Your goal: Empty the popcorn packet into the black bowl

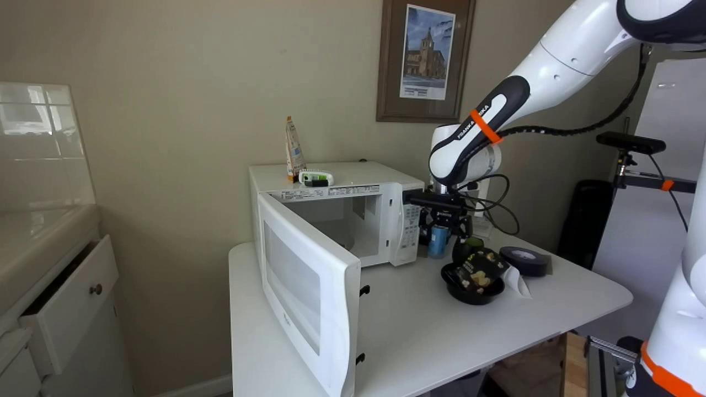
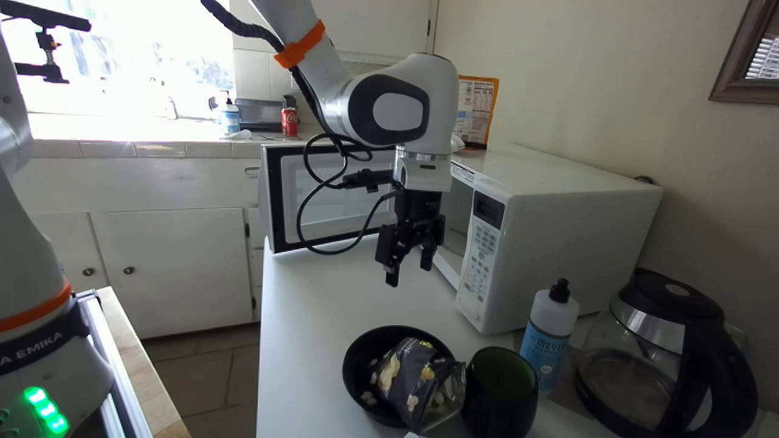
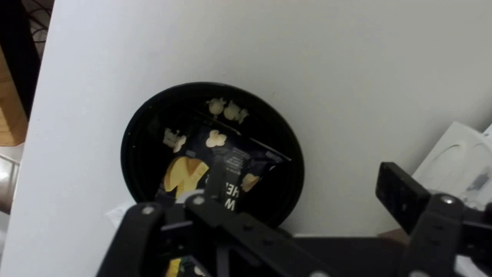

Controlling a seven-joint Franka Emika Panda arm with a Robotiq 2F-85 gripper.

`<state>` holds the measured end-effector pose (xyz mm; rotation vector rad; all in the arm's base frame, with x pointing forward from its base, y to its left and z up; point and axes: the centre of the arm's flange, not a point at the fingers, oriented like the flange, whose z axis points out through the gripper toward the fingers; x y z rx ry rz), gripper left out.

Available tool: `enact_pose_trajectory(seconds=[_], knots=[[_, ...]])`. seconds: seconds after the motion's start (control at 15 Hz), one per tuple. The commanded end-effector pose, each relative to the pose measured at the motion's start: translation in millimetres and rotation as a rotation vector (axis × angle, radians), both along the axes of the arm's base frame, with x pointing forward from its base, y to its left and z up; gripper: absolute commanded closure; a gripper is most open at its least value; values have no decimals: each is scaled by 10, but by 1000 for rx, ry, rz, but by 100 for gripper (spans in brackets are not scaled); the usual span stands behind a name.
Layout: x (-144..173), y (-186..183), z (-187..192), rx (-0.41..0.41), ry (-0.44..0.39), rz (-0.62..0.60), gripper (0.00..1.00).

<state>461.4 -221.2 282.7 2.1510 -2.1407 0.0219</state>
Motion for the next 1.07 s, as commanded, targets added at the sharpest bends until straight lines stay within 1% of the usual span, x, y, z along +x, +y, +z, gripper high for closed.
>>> enact_pose_trajectory(seconds=[0.0, 0.13, 0.2, 0.4, 0.6, 0.67, 0.73, 0.8, 0.87, 0.93, 1.0], knots=[[-136, -106, -292, -109, 68, -155, 0], [-140, -190, -424, -119, 93, -201, 0], [-121, -207, -497, -110, 94, -205, 0], [-63, -165, -679, -122, 106, -234, 0], [6, -157, -759, -143, 80, -284, 0], [35, -182, -769, -154, 67, -310, 13], [44, -200, -781, -157, 66, -316, 19], [54, -239, -794, -170, 63, -337, 29], [74, -265, -800, -170, 63, -350, 35], [91, -304, -790, -183, 56, -370, 38], [99, -334, -780, -185, 54, -380, 44]])
